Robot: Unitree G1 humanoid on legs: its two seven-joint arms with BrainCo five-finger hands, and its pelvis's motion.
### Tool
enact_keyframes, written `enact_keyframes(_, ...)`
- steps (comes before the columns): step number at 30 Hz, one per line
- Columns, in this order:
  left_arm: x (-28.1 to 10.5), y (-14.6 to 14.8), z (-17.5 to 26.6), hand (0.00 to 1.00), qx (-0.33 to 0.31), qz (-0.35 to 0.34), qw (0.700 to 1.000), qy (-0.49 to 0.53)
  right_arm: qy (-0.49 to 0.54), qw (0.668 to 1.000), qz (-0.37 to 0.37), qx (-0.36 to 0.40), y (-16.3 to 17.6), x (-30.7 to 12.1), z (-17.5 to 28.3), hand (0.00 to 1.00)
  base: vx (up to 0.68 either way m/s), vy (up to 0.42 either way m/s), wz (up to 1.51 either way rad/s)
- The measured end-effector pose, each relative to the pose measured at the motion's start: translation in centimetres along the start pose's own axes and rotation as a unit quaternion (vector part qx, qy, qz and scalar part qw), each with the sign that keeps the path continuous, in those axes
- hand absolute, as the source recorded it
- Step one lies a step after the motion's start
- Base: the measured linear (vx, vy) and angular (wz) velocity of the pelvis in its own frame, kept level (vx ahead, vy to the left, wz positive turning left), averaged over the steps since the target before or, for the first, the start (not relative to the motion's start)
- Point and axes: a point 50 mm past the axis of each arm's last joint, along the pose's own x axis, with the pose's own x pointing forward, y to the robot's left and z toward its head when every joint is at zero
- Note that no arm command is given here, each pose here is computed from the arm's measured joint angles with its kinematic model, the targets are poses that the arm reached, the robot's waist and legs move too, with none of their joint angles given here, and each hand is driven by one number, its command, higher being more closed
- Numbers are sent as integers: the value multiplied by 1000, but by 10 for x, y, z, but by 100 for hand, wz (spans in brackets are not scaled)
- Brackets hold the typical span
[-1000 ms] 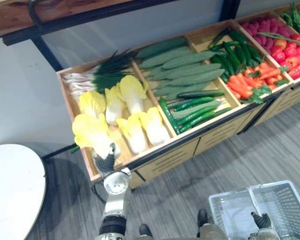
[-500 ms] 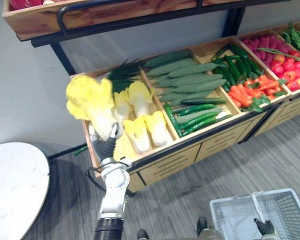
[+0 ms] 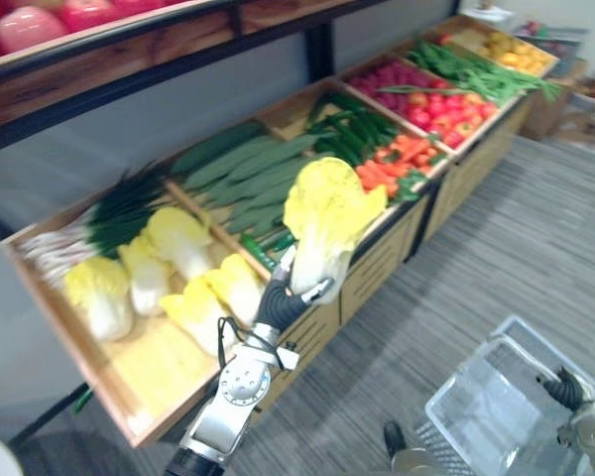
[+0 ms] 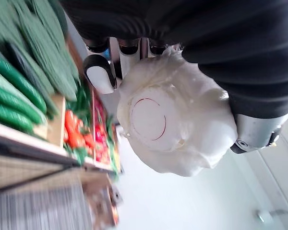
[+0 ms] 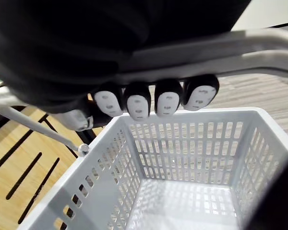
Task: Pick vegetable in the basket
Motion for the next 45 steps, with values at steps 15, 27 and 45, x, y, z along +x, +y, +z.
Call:
enact_keyframes(15, 17, -40, 19, 100, -62, -259, 963, -40, -242, 946, 5, -215, -47, 11, 97, 100, -33, -31, -45)
enact_keyframes(27, -1, -67, 51, 100, -95, -425, 895, -94, -263, 931, 2, -254, -61, 16, 111, 100, -59, -19, -10)
enact_keyframes(45, -15, -97, 36, 100, -52, -503, 859, -81, -338, 911, -80, -221, -106, 18, 176, 100, -59, -25, -4)
